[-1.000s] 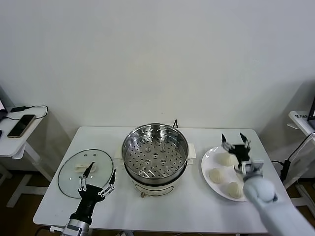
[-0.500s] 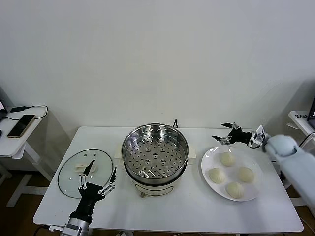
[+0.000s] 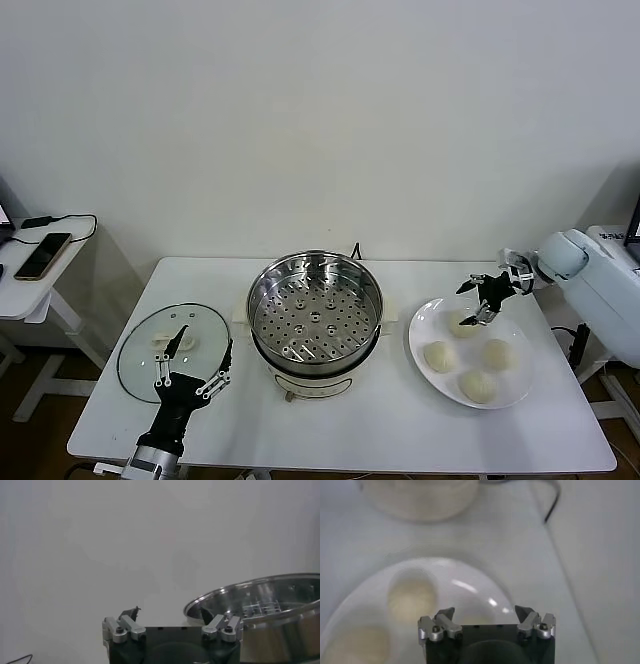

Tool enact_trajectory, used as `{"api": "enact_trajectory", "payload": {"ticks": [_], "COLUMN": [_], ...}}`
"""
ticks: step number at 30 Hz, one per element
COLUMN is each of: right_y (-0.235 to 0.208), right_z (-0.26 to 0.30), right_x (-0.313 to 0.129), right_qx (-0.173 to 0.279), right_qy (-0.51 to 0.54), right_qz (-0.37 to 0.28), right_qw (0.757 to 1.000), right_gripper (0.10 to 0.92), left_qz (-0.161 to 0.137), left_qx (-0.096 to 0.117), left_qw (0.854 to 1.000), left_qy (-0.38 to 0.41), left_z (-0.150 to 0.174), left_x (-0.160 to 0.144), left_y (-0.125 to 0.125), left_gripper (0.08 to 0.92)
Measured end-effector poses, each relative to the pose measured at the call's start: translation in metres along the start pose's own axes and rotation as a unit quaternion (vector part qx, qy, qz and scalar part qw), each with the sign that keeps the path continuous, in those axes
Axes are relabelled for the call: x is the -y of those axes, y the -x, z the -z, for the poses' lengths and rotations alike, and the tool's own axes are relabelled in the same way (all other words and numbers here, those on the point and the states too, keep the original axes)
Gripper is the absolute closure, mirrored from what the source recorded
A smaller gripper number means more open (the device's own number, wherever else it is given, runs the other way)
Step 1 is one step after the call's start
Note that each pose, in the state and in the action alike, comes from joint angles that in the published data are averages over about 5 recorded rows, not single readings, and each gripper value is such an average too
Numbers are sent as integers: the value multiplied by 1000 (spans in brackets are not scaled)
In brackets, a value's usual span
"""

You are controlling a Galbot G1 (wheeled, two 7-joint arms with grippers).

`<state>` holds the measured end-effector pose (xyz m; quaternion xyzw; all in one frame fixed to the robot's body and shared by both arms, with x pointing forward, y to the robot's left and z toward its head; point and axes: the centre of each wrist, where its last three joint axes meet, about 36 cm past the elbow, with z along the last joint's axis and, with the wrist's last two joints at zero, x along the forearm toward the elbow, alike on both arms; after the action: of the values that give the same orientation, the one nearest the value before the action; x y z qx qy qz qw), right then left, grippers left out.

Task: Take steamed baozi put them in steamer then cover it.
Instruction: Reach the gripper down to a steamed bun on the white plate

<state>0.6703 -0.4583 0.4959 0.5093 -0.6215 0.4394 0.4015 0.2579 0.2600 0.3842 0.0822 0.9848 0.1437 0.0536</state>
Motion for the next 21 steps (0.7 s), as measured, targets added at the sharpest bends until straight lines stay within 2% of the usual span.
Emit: {"api": "enact_trajectory", "payload": {"ticks": [12, 21], "right_y": [20, 34], "right_z": [11, 14], "right_x": [10, 9], "right_qx": [-53, -66], "right_qy": [-29, -40], "right_qz": [13, 14], "right_qw": [998, 997], "right_gripper": [200, 227], "left_qz": [4, 7], "left_qx": [1, 0], "left_qw": [1000, 1000], "left_qy": [-1, -2], "left_z": [0, -3], "left_x": [0, 1], "left_y": [-1, -1], "left_gripper": [177, 177]}}
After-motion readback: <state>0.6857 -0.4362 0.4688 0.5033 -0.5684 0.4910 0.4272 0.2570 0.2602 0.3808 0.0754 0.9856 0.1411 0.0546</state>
